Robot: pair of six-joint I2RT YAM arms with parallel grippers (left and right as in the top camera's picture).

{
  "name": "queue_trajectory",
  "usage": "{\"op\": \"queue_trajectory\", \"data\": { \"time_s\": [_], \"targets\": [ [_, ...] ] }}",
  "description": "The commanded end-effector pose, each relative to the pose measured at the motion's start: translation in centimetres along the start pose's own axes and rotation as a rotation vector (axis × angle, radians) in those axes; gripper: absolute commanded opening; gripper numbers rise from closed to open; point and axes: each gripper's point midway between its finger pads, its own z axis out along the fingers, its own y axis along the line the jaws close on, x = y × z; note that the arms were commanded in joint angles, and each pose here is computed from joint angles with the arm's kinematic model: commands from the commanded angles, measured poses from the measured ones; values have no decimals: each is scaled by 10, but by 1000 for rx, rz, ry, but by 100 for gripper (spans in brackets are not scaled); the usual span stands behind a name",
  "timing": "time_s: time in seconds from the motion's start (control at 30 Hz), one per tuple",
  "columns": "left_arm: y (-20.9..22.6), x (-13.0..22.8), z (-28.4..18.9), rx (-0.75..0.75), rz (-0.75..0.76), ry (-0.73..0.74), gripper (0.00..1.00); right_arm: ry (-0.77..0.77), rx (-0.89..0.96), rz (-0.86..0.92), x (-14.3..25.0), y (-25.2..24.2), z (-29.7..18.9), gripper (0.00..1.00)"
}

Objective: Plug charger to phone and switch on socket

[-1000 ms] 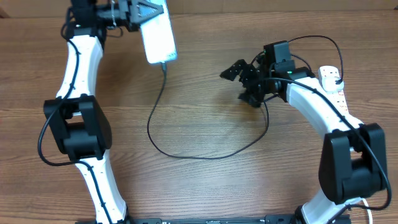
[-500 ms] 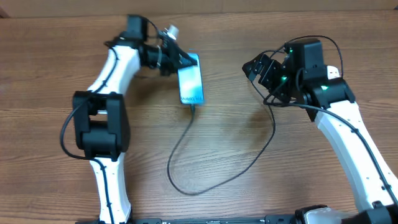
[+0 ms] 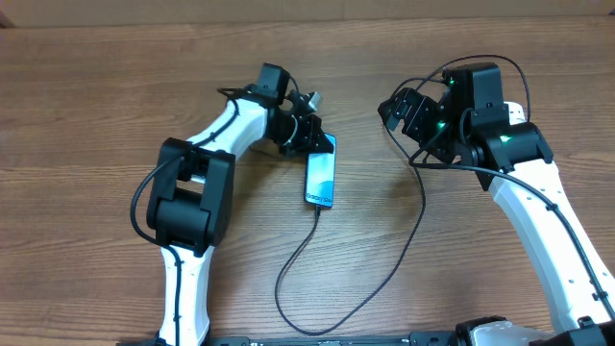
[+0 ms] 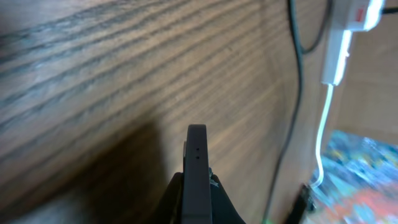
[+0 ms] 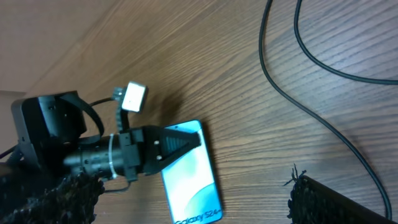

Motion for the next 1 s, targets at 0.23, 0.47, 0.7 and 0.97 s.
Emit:
{"op": "queue_trajectory", "data": {
  "time_s": [0.23, 0.47, 0.7, 0.97],
  "targets": [
    [17, -16, 2, -108, -174, -99, 4, -10, 12, -38, 0, 0, -10, 100],
    [20, -17, 2, -122, -187, -108, 4, -11, 12, -38, 0, 0, -10, 100],
    [20, -17, 2, -124, -188, -108, 4, -10, 11, -38, 0, 0, -10, 100],
    [21, -15, 2, -127, -195, -99, 10, -10, 11, -38, 0, 0, -10, 100]
  ]
}}
